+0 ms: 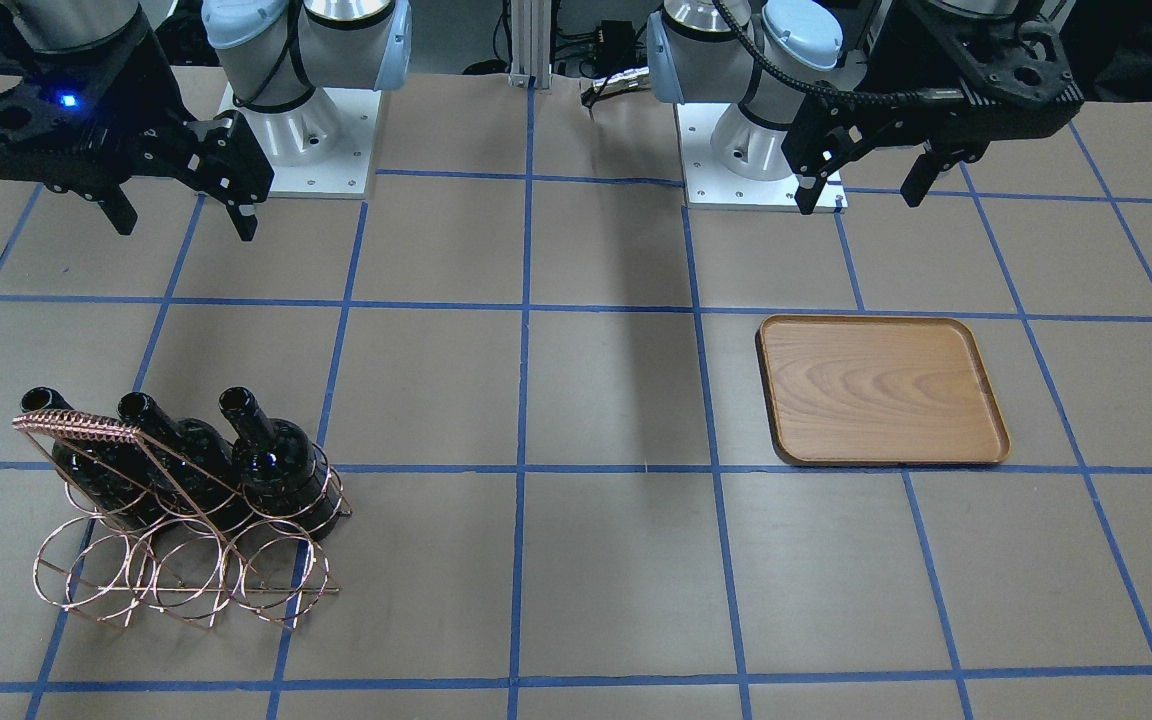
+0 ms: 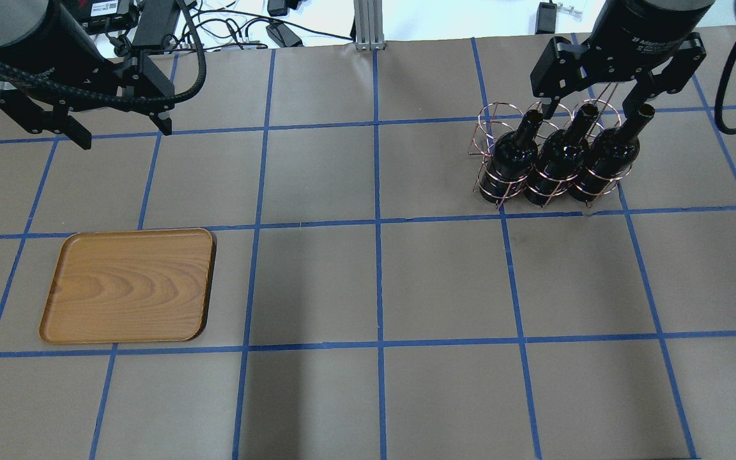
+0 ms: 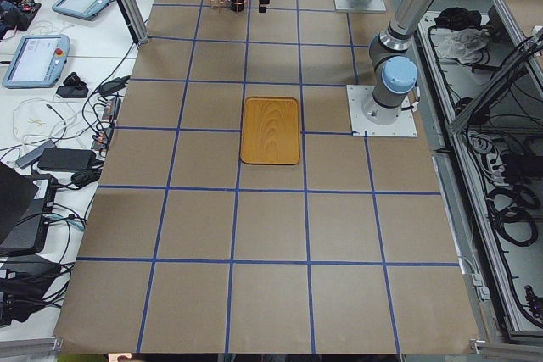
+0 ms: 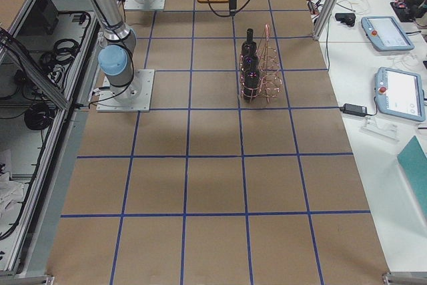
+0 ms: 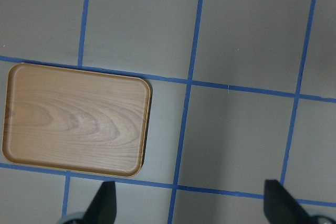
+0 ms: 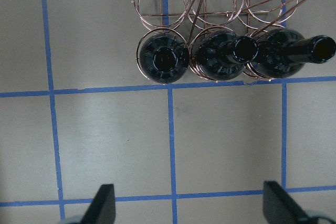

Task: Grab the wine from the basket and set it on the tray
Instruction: 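Lower the right gripper over the middle dark bottle in the wire rack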

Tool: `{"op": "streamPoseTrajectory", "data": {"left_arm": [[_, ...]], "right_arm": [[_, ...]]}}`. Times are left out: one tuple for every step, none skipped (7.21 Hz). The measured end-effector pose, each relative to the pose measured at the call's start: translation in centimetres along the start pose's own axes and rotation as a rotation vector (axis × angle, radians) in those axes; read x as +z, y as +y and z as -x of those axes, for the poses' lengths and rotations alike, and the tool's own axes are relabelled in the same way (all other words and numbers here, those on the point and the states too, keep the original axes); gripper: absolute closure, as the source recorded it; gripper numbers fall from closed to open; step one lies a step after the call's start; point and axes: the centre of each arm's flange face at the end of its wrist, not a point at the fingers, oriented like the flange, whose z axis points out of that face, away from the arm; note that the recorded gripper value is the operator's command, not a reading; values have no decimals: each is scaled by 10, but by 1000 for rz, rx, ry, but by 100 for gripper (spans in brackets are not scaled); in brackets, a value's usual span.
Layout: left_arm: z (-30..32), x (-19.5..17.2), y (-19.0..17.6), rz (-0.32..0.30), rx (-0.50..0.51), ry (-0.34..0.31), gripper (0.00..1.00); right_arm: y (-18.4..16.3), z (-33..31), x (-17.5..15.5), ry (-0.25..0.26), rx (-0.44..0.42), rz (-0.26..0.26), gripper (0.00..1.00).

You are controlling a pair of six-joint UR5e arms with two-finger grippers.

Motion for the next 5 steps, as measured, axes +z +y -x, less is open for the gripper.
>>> {"op": "streamPoseTrajectory", "data": {"left_arm": [[0, 0, 0, 0, 0, 0, 0], [0, 0, 0, 0, 0, 0, 0], [0, 0, 0, 0, 0, 0, 0], [0, 0, 0, 0, 0, 0, 0], [0, 0, 0, 0, 0, 0, 0]], "right_arm": [[1, 0, 0, -1, -2, 1, 0], [5, 0, 1, -3, -6, 6, 0], [8, 0, 7, -4, -7, 14, 0], [9, -1, 16, -3, -7, 28, 0], [7, -2, 24, 1, -7, 40, 0]]}}
